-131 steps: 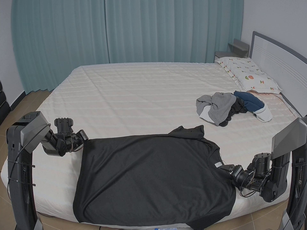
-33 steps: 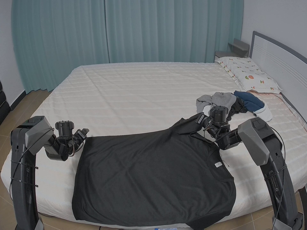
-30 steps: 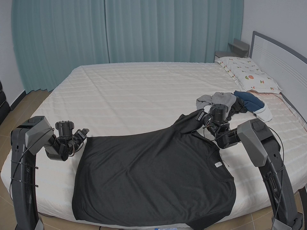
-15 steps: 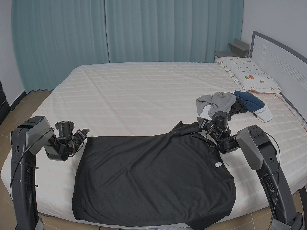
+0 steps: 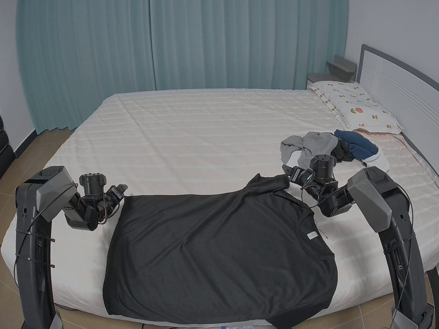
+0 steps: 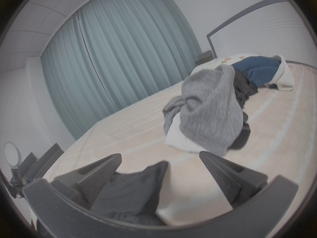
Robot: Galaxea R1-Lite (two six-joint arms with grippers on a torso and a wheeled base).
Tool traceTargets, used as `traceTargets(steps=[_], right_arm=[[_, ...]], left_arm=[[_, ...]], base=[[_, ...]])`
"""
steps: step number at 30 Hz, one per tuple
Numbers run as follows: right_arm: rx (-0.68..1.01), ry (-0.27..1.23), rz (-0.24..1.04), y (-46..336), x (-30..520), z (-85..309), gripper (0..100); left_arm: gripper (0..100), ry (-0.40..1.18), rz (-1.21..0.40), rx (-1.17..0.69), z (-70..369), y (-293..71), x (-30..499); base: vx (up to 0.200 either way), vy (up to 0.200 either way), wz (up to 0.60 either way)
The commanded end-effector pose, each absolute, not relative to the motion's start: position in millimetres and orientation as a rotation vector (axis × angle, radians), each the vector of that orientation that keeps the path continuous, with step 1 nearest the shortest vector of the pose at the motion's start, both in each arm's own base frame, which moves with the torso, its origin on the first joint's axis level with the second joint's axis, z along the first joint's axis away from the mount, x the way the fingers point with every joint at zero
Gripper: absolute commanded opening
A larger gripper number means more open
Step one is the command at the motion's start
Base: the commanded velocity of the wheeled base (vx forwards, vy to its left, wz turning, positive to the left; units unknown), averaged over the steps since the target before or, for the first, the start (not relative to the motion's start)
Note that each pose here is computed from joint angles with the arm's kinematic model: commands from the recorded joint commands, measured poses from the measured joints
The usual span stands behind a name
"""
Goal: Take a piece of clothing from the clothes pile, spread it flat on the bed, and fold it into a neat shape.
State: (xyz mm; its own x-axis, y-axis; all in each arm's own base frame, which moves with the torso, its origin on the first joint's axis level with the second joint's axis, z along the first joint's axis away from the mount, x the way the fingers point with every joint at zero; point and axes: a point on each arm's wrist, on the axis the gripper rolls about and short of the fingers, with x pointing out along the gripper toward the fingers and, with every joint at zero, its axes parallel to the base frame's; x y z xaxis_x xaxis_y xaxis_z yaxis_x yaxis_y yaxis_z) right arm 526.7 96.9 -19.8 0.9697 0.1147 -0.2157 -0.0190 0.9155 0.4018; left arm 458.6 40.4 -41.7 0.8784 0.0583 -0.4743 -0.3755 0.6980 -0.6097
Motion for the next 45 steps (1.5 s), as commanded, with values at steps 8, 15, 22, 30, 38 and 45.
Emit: traceTargets(steps=[8,15,22,30,38,45], right_arm=[[0.473,0.265,0.242,141.8,469.7,26.0,100],[0.513,0.343,0.294,175.7,451.1,13.0,100],[0.498,0.397,0.275,178.7,449.1,-12.9,100],[0.488,0.433,0.262,179.0,451.9,-36.1,100],[0.489,0.421,0.250,178.2,464.5,-49.1,100],[0.503,0.363,0.185,156.4,491.0,-45.9,100]], left_arm=[[100,0.445,0.251,-0.766,-41.7,40.5,458.8],[100,0.445,0.251,-0.766,-42.1,40.5,459.1],[100,0.446,0.251,-0.764,-42.8,40.5,459.0],[100,0.445,0.250,-0.764,-42.5,40.5,459.3],[100,0.444,0.250,-0.763,-42.2,40.5,459.6],[100,0.444,0.249,-0.761,-42.2,40.5,459.6]], base=[[0.000,0.000,0.00],[0.000,0.000,0.00],[0.000,0.000,0.00],[0.000,0.000,0.00],[0.000,0.000,0.00],[0.000,0.000,0.00]])
